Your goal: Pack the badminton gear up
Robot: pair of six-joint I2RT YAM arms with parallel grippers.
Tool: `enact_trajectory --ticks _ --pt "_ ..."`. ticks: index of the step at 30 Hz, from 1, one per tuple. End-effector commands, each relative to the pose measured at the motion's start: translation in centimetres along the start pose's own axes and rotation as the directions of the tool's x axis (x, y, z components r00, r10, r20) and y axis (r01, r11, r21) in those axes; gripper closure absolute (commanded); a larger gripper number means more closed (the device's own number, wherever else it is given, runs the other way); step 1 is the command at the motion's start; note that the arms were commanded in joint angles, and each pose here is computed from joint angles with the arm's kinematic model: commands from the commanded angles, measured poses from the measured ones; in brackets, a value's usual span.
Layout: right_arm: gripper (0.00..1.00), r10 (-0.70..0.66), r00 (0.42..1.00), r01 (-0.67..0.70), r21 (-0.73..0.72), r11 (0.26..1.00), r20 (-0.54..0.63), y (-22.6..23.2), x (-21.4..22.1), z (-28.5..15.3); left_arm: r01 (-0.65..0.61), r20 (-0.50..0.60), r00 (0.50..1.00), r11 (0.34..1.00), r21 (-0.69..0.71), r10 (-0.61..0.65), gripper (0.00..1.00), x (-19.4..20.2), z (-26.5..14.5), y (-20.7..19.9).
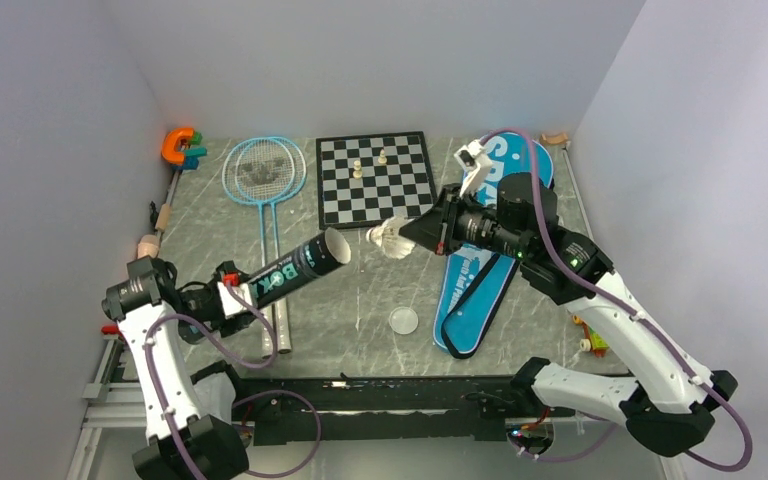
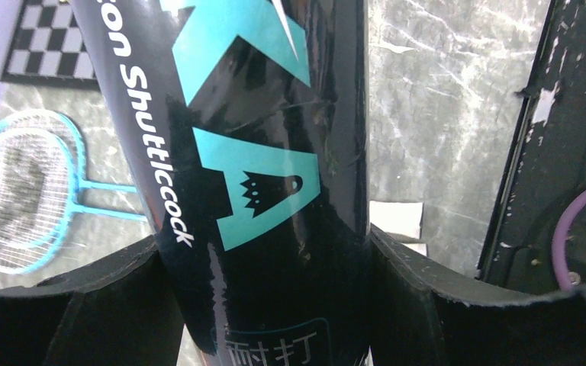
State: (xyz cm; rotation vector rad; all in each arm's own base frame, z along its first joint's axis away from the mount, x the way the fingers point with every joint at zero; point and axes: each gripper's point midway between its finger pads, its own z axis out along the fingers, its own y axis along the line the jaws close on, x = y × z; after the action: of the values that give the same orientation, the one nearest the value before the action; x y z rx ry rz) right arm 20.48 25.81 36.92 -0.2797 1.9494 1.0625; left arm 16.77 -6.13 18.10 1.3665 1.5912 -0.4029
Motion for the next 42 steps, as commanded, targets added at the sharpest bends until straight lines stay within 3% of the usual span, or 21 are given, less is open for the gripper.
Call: enact_trajectory --ticks 1,12,25,26,29,31,36,42 --pt "1.0 -0.039 0.985 -0.019 -0.331 0.944 -0.17 6.3 1.8 -2.3 -0.162 0.033 0.986 0.987 -0.008 0.162 0.73 -1.3 0.1 -0.5" --pt "1.0 0.022 0.972 -0.126 -0.44 0.889 -0.234 7.9 2.6 -0.3 -0.198 0.046 0.979 0.98 -0.013 0.198 0.73 -2.0 0.1 -0.6" --pt "1.0 0.076 0.97 -0.168 -0.409 0.897 -0.23 5.8 3.8 3.6 -0.19 0.054 0.98 0.982 -0.018 0.191 0.74 -2.4 0.0 -0.6" --pt "0.93 0.079 0.97 -0.17 -0.409 0.897 -0.231 5.8 3.9 3.8 -0.189 0.056 0.98 0.982 -0.018 0.19 0.74 -2.4 0.1 -0.6" --pt "0.56 0.085 0.968 -0.174 -0.388 0.905 -0.235 5.2 4.2 4.5 -0.189 0.062 0.98 0.982 -0.021 0.19 0.75 -2.6 0.1 -0.6" --pt "0.42 0.091 0.971 -0.167 -0.353 0.921 -0.222 4.4 4.3 4.8 -0.185 0.062 0.981 0.982 -0.022 0.186 0.75 -2.6 0.0 -0.6" --pt "0.31 0.056 0.979 -0.11 -0.273 0.956 -0.197 3.1 4.1 4.2 -0.176 0.06 0.982 0.984 -0.019 0.177 0.75 -2.5 0.0 -0.6" --pt "0.29 0.039 0.979 -0.085 -0.231 0.969 -0.2 2.3 4.5 3.9 -0.172 0.071 0.982 0.985 -0.024 0.173 0.76 -2.8 0.0 -0.4"
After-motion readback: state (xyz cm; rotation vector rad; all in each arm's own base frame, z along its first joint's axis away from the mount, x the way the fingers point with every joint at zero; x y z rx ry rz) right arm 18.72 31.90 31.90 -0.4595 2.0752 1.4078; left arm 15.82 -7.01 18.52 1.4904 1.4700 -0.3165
